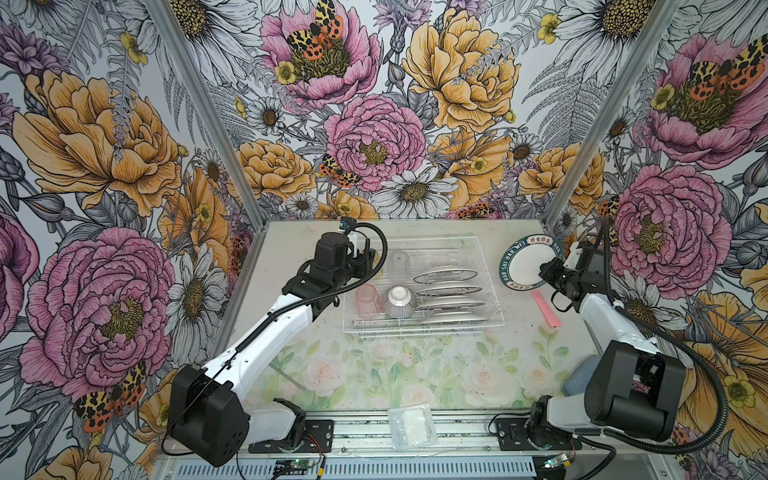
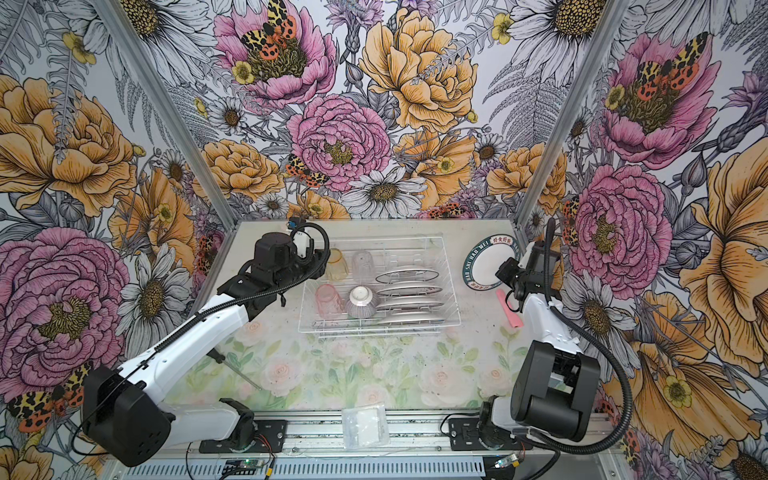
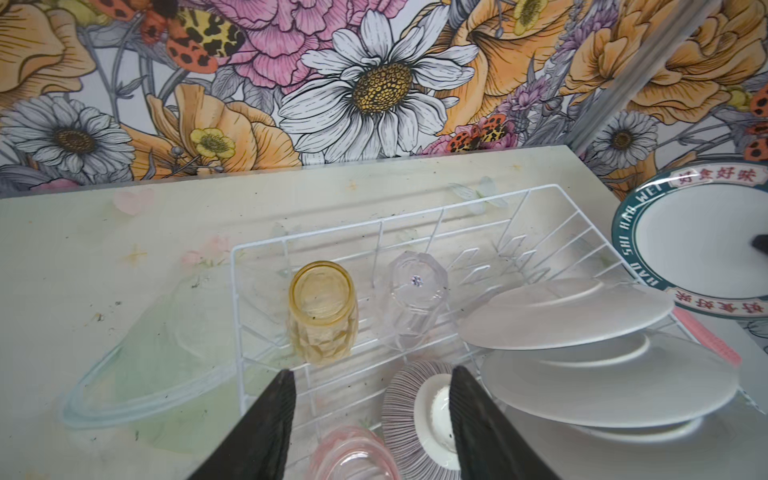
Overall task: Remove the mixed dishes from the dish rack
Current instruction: 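Carry the plate beside the rack with the right gripper while the left gripper withdraws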
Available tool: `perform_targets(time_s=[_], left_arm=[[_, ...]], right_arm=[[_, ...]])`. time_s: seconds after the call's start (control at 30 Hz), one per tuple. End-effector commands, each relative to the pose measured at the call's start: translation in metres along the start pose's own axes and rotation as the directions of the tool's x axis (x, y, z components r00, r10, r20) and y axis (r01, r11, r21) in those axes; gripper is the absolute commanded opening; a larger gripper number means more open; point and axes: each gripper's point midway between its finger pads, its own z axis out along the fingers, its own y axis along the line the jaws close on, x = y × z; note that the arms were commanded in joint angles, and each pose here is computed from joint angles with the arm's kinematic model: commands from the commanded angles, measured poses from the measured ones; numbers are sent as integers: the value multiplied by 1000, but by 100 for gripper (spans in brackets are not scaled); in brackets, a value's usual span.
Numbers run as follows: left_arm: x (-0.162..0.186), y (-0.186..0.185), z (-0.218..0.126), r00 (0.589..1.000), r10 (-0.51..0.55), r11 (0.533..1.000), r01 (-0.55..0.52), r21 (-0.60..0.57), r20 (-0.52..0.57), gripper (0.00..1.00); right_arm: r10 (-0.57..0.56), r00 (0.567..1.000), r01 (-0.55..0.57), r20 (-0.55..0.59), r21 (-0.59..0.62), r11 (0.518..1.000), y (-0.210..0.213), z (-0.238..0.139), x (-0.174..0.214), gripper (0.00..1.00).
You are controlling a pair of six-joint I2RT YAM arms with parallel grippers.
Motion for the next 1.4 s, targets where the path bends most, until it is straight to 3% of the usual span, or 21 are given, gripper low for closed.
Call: perform_targets(time_s=[0.0,0.6,0.87,1.03,1.37], left_arm=[[5,16,-4,999,-36,998,35,-56,-3,61],[28,39,6,997,-58,992,52,-112,-53,60],[30,38,7,997,-57,994,51,-99,-61,60],[31,35,7,997,-53,995,48,-85,-64,60],[34,33,5,996,-48,997,43,-69,-70,60]], right_arm=[[-15,1000,15,12,-58,998,8,7,-7,0],[71,981,-95,-178,-130,987,-8,57,45,0],[92,972,-115,-215,-100,988,-19,62,62,10],[105,968,-123,-227,-70,990,-29,60,71,24],[122,954,-129,-273,-9,992,-49,58,96,29]])
